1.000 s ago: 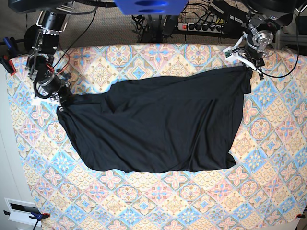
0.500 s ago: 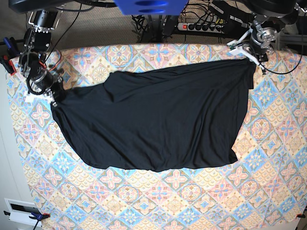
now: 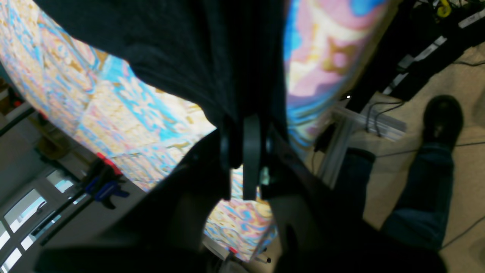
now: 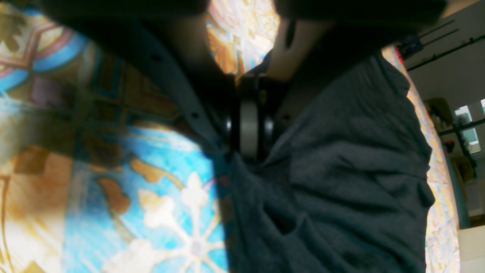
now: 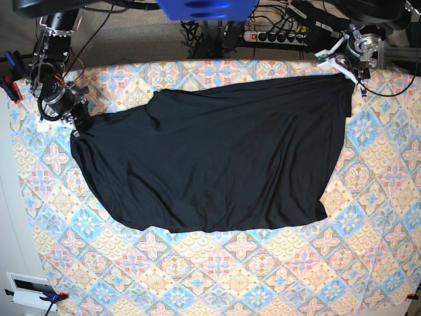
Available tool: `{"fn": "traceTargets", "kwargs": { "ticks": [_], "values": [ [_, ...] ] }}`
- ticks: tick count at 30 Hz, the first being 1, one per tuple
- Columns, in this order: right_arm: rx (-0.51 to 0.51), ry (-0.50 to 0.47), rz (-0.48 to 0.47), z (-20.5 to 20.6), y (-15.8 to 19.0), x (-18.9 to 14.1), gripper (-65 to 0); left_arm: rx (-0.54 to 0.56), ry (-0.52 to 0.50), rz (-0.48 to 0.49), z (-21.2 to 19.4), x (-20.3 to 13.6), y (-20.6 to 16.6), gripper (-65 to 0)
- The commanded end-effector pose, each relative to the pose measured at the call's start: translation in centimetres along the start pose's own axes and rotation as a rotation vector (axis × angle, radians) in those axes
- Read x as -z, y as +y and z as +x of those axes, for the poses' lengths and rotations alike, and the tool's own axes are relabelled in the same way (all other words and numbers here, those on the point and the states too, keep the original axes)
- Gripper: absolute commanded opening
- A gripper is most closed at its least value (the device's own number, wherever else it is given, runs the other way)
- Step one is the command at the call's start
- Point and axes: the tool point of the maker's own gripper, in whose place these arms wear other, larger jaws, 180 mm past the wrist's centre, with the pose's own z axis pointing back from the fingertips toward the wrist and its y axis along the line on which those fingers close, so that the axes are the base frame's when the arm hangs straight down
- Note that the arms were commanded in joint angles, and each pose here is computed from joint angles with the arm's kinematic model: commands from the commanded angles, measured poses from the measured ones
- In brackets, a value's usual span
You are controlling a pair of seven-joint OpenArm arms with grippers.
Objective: Layout the t-shirt on the table in an organized manner, then fold the t-shirt properly
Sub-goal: 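Pull both held corners apart and away from the shirt to spread it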
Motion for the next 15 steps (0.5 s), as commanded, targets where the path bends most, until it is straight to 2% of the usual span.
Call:
{"fn": "traceTargets", "kwargs": {
  "ticks": [1, 15],
  "values": [
    [-0.019, -0.042, -0.044, 1.4, -0.9, -0.5, -65.0, 0.017, 0.042, 0.020, -1.1, -0.1, 0.6, -65.0],
    [-0.009, -0.022, -0.103, 0.1, -3.9, -1.6, -65.0, 0.017, 0.049, 0.023, -1.3, 0.1, 0.8, -65.0]
  ]
}}
